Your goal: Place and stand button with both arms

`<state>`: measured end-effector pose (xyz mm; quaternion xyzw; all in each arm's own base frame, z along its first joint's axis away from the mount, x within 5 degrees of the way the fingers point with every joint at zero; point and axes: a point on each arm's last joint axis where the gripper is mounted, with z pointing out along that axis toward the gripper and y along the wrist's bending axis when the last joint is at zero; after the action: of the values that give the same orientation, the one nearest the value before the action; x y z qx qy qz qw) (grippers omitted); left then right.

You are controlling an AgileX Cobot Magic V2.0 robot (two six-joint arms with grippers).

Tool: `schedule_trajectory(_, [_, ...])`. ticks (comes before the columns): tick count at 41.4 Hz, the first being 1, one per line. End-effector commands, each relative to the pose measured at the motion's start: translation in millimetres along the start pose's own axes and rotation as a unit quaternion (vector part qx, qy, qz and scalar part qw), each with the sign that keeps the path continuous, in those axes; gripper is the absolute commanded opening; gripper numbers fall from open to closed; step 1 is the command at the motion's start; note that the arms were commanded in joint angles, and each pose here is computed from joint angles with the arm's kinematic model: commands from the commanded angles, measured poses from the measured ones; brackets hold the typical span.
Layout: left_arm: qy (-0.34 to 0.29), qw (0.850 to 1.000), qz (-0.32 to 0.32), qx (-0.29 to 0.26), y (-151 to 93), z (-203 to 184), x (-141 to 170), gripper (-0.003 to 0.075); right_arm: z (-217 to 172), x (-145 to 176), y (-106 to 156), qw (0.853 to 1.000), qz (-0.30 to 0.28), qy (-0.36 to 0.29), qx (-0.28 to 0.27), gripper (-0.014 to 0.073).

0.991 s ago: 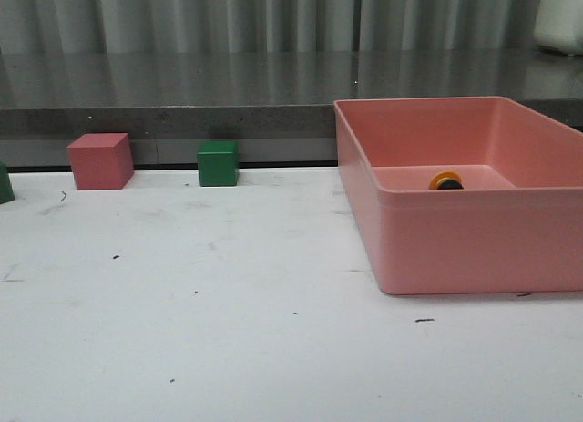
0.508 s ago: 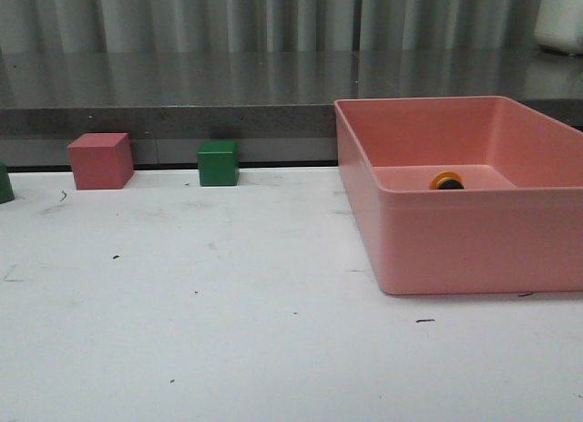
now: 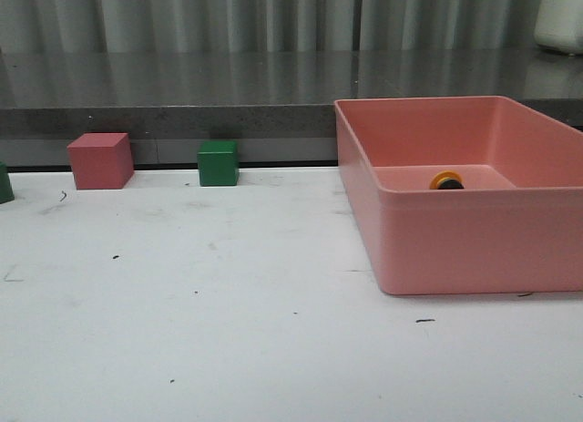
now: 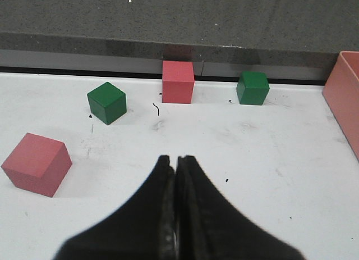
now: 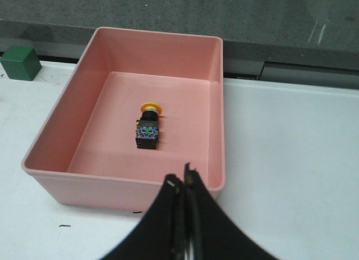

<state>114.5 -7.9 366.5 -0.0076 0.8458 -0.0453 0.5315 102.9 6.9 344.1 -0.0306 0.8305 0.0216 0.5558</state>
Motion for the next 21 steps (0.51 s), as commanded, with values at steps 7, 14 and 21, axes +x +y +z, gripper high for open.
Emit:
schedule_trajectory(7, [-0.057, 0.998, 0.005, -0.005, 0.5, -4.2, -15.9, 0.0188, -3.2, -15.4, -1.0, 0.999, -0.004, -0.047, 0.005, 0.0175])
schedule_trajectory(14, [-0.062, 0.998, 0.012, -0.01, 1.3, -4.3, -16.7, 0.0594, -3.3, -16.2, -1.2, 0.999, -0.005, -0.051, 0.006, 0.0522])
schedule_trajectory(21, [-0.061, 0.998, 0.008, -0.008, 0.8, -4.3, -16.7, 0.0618, -3.3, -16.1, -1.2, 0.999, -0.005, -0.05, 0.006, 0.0552])
